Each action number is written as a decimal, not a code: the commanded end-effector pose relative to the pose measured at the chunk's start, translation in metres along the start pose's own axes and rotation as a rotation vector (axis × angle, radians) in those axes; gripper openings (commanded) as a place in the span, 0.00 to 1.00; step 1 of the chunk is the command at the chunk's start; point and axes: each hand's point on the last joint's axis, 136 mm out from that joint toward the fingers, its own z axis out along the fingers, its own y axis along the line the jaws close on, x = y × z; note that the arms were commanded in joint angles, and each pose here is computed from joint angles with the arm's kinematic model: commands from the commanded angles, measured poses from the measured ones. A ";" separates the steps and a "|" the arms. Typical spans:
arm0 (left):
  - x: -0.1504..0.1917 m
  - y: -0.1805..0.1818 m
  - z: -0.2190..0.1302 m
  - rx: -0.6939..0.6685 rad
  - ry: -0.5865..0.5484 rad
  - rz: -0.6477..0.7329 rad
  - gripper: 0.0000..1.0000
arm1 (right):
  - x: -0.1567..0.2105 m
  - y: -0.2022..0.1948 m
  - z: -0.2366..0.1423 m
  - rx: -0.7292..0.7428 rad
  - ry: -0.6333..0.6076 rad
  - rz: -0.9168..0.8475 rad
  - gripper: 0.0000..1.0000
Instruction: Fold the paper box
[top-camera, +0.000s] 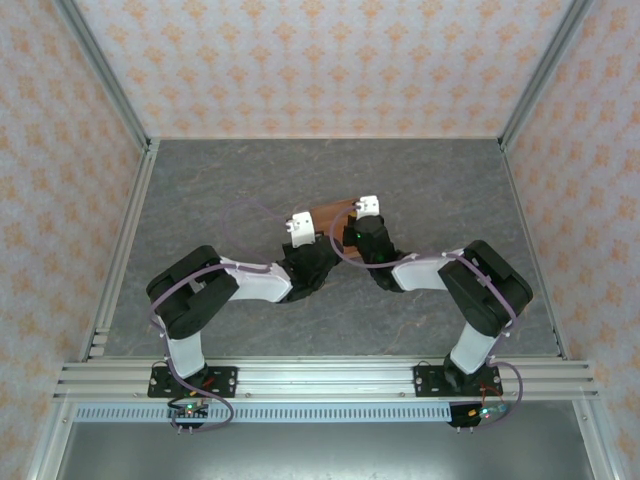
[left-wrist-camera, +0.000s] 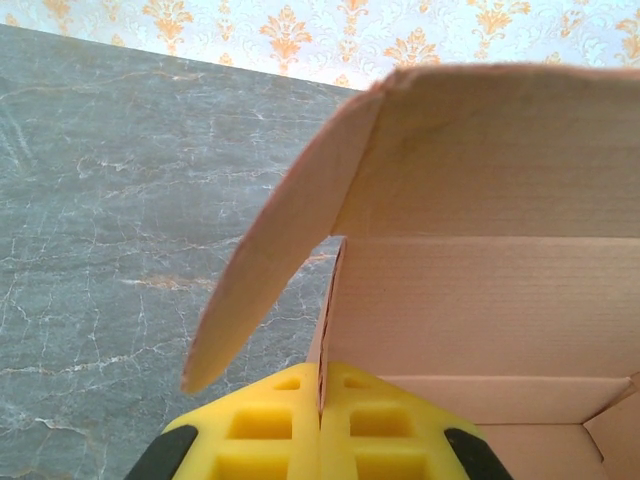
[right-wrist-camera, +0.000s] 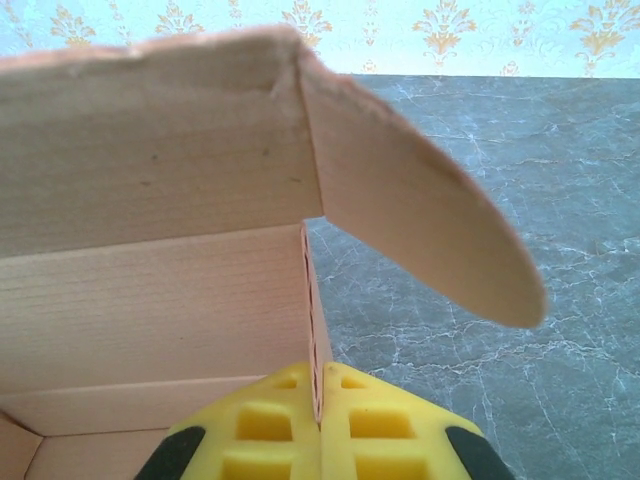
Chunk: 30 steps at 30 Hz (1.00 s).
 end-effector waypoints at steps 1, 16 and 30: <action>0.008 0.017 -0.002 -0.062 -0.032 0.035 0.00 | 0.016 -0.005 0.000 -0.002 0.025 -0.012 0.00; 0.020 0.027 -0.007 -0.085 -0.063 0.080 0.00 | 0.027 -0.008 -0.007 0.007 0.012 0.012 0.00; 0.029 0.032 -0.009 -0.107 -0.093 0.104 0.00 | 0.042 -0.011 -0.012 0.007 -0.018 0.047 0.00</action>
